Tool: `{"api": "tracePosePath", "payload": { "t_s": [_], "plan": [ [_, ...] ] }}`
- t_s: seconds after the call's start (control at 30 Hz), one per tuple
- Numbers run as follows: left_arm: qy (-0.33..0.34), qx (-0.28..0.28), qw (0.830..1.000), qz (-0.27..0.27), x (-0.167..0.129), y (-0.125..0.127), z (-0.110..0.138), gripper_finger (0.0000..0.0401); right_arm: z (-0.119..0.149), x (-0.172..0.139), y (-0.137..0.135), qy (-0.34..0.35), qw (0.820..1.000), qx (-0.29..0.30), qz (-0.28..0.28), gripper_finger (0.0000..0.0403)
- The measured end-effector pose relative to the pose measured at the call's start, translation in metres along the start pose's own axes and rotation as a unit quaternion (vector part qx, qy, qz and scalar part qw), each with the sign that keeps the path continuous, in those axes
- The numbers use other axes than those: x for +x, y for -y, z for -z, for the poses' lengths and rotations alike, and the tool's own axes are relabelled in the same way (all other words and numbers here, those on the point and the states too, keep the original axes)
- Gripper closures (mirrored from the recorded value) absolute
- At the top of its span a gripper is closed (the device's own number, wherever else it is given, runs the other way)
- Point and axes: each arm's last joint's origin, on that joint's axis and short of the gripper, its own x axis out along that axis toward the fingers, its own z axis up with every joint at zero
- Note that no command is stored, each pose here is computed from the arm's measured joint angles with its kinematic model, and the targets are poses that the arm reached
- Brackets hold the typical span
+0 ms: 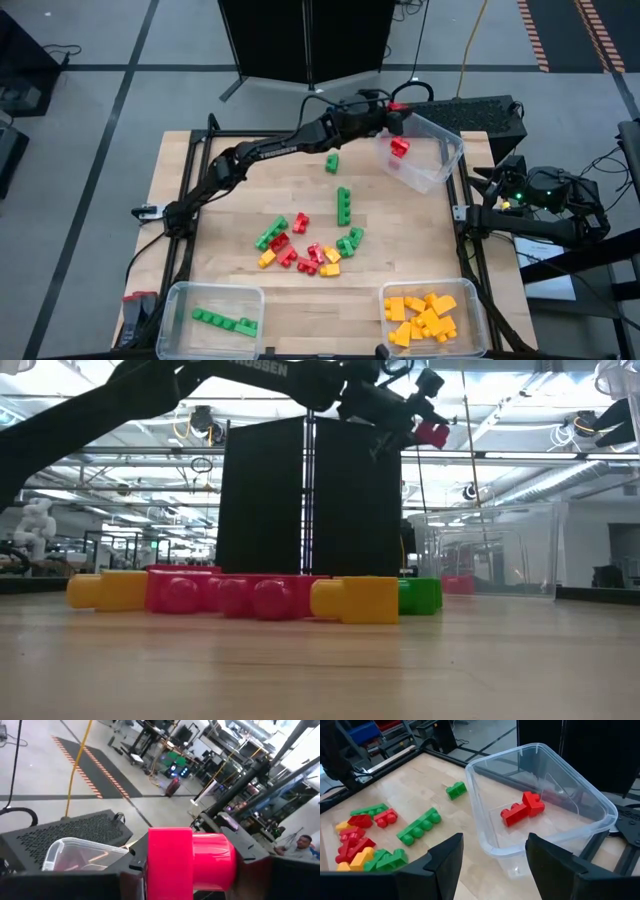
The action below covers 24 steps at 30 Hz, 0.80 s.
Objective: Sort blocks
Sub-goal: Put the red game piece into the top transparent bin
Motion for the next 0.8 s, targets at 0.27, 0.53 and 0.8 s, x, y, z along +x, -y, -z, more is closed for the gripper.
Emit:
{"api": "tracePosePath", "payload": {
  "t_s": [0.27, 0.53, 0.8],
  "plan": [
    [-0.05, 0.028, 0.998, -0.029, -0.001, -0.004, 0.011, 0.0278, 0.0, 0.0, 0.0, 0.001, 1.0, -0.002, 0.002, 0.0195],
    [-0.042, 0.025, 0.998, -0.032, 0.0, -0.005, 0.012, 0.0278, 0.0, 0.0, 0.0, 0.001, 1.0, -0.002, 0.002, 0.0195],
    [-0.04, -0.019, 0.999, -0.007, 0.014, -0.014, 0.033, 0.0278, -0.001, 0.0, 0.001, 0.01, 1.0, -0.002, 0.018, 0.0195]
  ]
}}
